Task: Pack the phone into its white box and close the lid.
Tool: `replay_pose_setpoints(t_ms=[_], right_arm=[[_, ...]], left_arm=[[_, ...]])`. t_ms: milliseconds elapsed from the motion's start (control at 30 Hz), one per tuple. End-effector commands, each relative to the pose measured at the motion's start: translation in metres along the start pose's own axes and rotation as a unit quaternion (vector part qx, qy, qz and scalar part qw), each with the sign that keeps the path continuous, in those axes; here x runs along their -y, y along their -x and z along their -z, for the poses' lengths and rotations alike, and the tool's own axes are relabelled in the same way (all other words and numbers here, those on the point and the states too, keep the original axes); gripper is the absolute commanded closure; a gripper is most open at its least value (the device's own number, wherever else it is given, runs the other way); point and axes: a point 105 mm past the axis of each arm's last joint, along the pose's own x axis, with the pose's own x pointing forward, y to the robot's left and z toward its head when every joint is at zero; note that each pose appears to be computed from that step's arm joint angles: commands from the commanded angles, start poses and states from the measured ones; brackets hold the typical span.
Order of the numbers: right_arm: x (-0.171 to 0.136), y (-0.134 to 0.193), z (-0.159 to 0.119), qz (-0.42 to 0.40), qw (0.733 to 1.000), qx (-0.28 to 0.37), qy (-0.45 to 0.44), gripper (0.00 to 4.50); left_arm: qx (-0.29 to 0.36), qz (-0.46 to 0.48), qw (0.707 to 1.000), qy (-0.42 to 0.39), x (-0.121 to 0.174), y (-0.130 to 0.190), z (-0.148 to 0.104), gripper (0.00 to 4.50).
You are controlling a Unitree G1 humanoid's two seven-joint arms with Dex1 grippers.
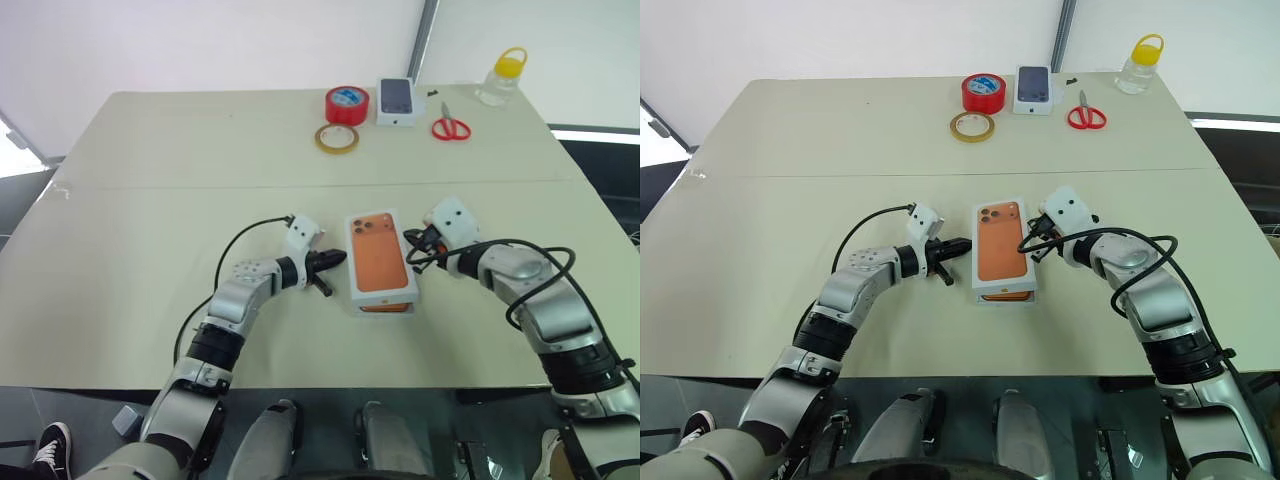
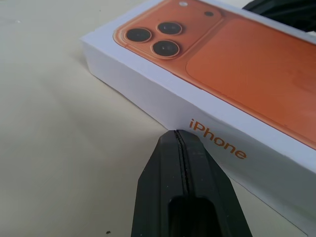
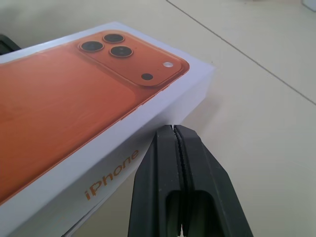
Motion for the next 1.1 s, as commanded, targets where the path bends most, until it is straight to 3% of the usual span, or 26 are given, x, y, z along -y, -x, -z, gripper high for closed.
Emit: replay_pose_setpoints(t_ms=[33, 733, 1100], right_arm=[[0.0, 0.007, -0.014, 0.0, 1.0, 0.023, 0.02, 4.46], [-0.013, 0.02, 0.001, -0.039, 0.998, -0.009, 0.057, 4.46], [-0.021, 0.017, 0.007, -0.049, 0.997, -0.021, 0.065, 4.46]], left_arm=[[0.02, 0.028, 0.999, -0.022, 0.013, -0.005, -0.017, 4.5], [0.016, 0.04, 0.999, -0.019, 0.03, 0.002, -0.011, 4.5], [0.006, 0.027, 0.999, -0.019, 0.023, 0.007, -0.005, 4.5]])
